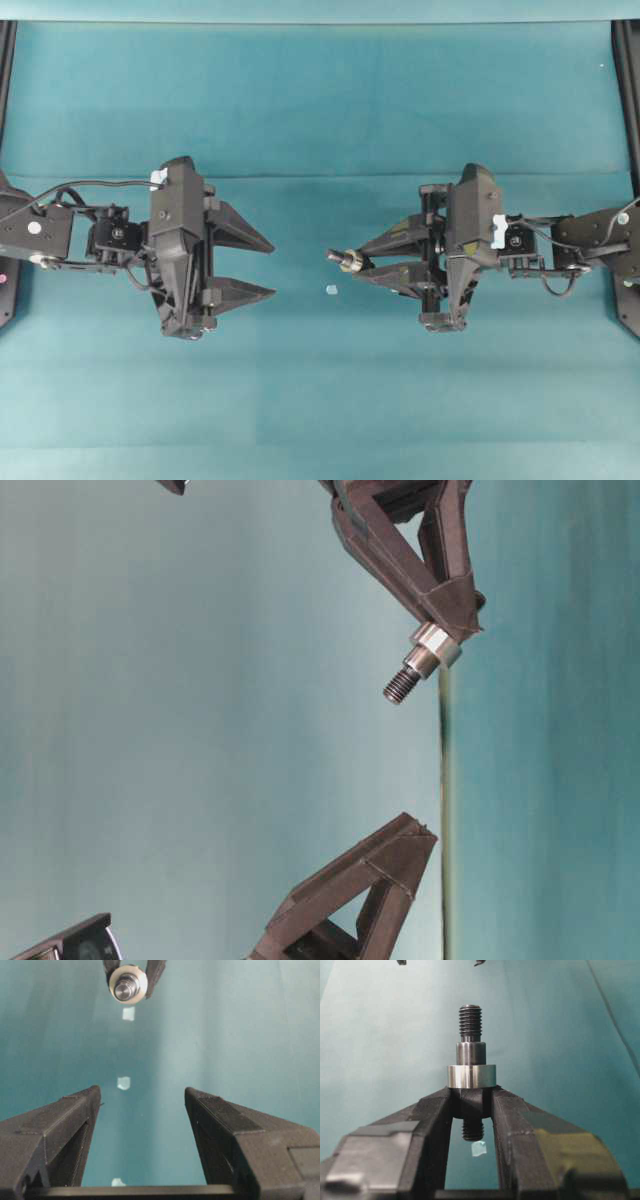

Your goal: Insert the washer onto the shaft with both hands.

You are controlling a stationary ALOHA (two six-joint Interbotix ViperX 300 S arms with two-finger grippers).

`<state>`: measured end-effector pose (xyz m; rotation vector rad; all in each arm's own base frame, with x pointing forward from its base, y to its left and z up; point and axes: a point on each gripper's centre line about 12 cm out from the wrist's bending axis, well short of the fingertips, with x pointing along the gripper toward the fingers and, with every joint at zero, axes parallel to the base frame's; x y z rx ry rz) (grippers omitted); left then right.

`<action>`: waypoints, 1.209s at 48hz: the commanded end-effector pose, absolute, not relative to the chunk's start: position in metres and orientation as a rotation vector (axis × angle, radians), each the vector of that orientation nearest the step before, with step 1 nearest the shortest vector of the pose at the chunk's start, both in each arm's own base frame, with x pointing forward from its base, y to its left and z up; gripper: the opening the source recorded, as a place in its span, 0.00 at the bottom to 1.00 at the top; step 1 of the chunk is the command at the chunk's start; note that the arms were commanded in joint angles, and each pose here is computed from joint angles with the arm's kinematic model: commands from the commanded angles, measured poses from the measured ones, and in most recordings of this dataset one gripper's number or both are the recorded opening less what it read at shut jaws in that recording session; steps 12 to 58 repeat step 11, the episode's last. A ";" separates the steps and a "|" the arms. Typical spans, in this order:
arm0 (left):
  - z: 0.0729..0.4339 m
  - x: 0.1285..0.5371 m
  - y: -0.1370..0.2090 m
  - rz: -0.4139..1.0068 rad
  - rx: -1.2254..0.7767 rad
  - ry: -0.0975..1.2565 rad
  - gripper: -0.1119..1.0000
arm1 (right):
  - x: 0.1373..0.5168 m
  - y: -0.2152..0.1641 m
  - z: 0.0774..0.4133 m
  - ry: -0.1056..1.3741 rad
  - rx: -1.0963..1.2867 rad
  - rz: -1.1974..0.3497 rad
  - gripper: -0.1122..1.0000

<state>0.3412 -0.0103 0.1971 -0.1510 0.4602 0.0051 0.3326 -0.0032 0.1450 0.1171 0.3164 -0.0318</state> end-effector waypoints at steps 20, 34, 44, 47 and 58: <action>0.207 0.346 -0.011 0.001 -0.151 0.428 0.77 | 0.335 -0.003 0.153 0.286 0.126 -0.030 0.10; 0.207 0.346 -0.011 0.001 -0.151 0.428 0.77 | 0.335 -0.003 0.153 0.286 0.126 -0.030 0.10; 0.207 0.346 -0.011 0.001 -0.151 0.428 0.77 | 0.335 -0.003 0.153 0.286 0.126 -0.030 0.10; 0.207 0.346 -0.011 0.001 -0.151 0.428 0.77 | 0.335 -0.003 0.153 0.286 0.126 -0.030 0.10; 0.207 0.346 -0.011 0.001 -0.151 0.428 0.77 | 0.335 -0.003 0.153 0.286 0.126 -0.030 0.10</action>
